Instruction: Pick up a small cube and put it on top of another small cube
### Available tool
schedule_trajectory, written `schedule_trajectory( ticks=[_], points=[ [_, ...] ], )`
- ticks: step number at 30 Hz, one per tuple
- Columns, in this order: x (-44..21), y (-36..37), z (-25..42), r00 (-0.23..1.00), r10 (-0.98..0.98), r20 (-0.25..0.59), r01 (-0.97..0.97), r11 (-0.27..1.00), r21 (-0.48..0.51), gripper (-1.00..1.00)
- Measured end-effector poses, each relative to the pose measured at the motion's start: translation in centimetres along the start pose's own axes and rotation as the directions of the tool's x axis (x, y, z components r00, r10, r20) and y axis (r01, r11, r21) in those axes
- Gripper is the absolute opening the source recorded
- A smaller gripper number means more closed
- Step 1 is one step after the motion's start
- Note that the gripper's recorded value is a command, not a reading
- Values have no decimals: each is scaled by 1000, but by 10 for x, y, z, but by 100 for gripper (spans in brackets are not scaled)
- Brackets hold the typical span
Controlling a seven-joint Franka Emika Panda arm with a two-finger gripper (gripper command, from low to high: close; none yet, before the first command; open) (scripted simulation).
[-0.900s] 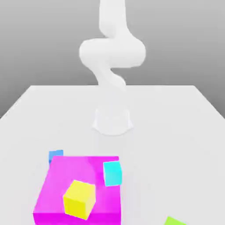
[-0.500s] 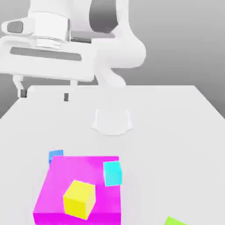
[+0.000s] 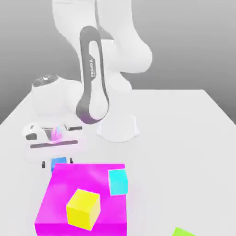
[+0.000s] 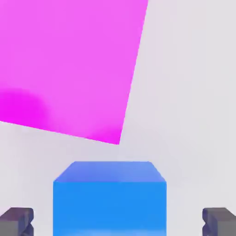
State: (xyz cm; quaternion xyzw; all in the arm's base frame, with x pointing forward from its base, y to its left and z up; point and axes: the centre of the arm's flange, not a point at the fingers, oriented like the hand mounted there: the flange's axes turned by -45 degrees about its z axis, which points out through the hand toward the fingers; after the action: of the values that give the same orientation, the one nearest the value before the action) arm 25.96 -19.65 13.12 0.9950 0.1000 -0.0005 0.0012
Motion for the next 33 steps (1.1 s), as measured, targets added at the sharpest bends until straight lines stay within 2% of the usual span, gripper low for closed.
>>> schedule_trajectory(
  ticks=[6,14,17,19,21,25,33],
  points=[
    [0,0,1,1000,1,0,-1,1000,3,-100],
    [0,0,-55,1000,2,-3,-2,1000,5,-100],
    [13,15,-65,992,-121,30,121,993,-12,-100],
    [27,30,-70,974,-216,64,218,976,-25,-100],
    [44,45,-80,976,-200,80,204,978,-36,-100],
    [122,25,-108,969,-233,87,238,969,-59,-100],
    [227,-25,-170,994,-101,45,104,993,-61,-100]
  ],
)
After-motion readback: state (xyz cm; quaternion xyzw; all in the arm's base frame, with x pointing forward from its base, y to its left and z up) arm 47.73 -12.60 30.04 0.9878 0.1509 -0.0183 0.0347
